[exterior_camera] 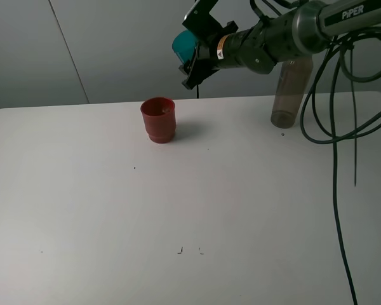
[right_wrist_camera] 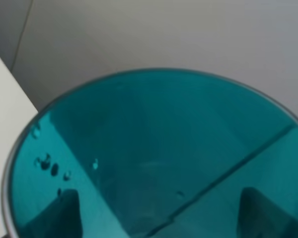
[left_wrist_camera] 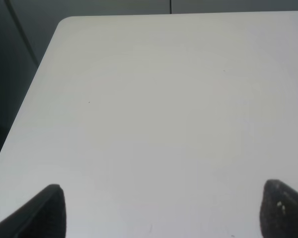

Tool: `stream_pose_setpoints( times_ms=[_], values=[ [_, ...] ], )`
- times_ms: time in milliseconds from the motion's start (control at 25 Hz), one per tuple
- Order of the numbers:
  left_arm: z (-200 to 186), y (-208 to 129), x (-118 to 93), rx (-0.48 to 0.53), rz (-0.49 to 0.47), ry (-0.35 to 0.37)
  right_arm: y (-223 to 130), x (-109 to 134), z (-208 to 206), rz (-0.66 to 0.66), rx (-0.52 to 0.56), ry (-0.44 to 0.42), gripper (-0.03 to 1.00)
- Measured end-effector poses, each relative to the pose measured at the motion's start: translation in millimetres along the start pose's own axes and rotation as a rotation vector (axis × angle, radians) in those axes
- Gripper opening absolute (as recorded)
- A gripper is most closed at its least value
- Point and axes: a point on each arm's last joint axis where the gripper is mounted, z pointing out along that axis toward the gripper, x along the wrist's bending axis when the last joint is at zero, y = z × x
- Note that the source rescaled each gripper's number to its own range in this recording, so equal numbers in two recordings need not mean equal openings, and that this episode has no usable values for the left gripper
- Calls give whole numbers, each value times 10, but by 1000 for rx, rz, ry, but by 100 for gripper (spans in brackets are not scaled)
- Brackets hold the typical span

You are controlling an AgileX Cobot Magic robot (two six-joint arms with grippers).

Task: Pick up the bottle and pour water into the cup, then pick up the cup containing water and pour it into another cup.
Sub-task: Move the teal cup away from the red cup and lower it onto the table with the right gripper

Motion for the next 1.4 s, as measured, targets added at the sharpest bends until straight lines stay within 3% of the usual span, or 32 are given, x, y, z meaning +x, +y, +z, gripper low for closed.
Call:
stream_pose_setpoints(
  times_ms=[400, 760, 1120, 1400],
  values=[
    [0, 0, 0, 0, 0, 0, -431, 73, -606, 247, 107, -3, 7],
    [0, 0, 0, 0, 0, 0, -1016, 367, -975, 404, -55, -23, 7],
    [0, 0, 0, 0, 0, 0, -1436, 453, -1213, 467, 52, -38, 7],
    [0, 0, 0, 0, 0, 0, -1649, 492, -1115, 519, 8, -58, 7]
  ],
)
